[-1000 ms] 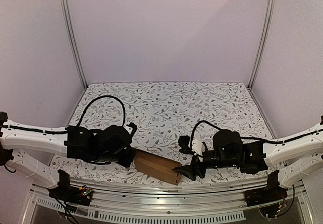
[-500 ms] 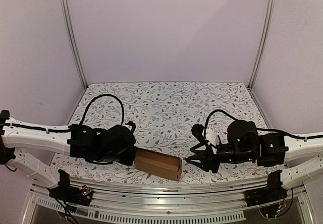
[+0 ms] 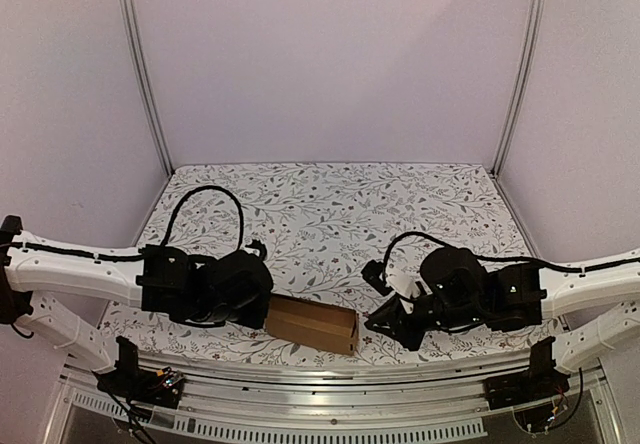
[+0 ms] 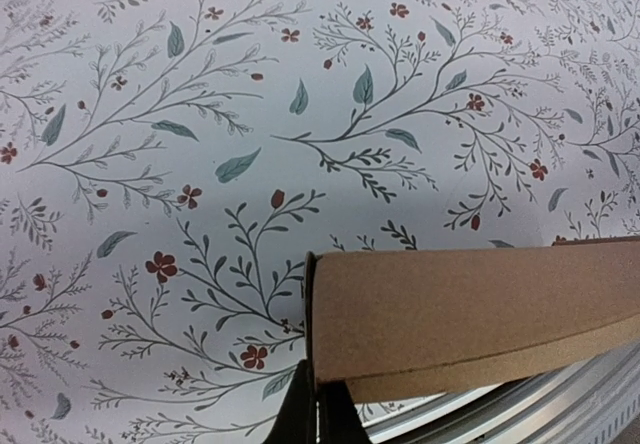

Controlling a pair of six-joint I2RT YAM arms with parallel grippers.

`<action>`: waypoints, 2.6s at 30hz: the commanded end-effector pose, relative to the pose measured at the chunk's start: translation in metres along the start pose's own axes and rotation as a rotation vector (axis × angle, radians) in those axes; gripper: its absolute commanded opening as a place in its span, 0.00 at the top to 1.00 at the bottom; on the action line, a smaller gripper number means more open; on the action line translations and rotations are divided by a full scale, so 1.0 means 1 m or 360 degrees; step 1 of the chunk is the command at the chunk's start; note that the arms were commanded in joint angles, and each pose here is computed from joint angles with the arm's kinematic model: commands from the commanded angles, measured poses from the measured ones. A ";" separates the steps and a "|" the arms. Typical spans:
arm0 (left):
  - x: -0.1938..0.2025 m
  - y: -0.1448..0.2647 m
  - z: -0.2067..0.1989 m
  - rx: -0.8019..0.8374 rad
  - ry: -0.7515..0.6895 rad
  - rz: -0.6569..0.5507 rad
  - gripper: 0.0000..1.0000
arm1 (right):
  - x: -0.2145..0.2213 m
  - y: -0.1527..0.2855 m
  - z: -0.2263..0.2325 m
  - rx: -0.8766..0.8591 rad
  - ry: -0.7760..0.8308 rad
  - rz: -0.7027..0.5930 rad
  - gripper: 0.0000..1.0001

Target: Fold the paper box

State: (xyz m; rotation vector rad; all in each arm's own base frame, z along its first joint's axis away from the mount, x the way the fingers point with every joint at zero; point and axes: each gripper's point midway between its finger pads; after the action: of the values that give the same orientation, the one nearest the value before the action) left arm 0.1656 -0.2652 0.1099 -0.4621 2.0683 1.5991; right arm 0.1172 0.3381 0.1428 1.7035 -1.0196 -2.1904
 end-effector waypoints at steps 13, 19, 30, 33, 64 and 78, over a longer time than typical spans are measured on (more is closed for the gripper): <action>0.004 0.004 -0.001 -0.0066 -0.0048 0.0009 1.00 | -0.016 -0.029 0.008 -0.0058 -0.0063 -0.0023 0.90; 0.004 0.005 -0.003 -0.0070 -0.0068 0.0003 1.00 | -0.016 -0.035 0.009 -0.0060 -0.0072 -0.0030 0.91; 0.004 0.007 -0.012 -0.0095 -0.0153 -0.0023 1.00 | -0.025 -0.042 0.007 -0.0037 -0.0091 -0.0054 0.91; 0.004 0.007 -0.013 -0.0103 -0.0164 -0.0025 1.00 | -0.027 -0.044 0.007 -0.0030 -0.0105 -0.0054 0.91; -0.003 0.015 0.009 -0.0321 0.0119 -0.0102 1.00 | -0.032 0.004 -0.009 0.0132 -0.0125 -0.0051 0.38; -0.003 0.019 0.018 -0.0407 0.0295 -0.0121 1.00 | -0.035 -0.028 -0.032 0.0380 -0.0287 0.0047 0.58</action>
State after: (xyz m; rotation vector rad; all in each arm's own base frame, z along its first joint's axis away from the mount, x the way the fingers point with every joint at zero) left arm 0.1637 -0.2422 0.1185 -0.7602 1.9561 1.8434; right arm 0.1575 0.3589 0.1522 1.6272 -1.3113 -2.2952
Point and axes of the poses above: each gripper's point midway between its finger pads, its own y axis back along the fingers, its own z axis along the line the jaws close on, x = y × z, and after that the axes turned 8 degrees about y, right-handed
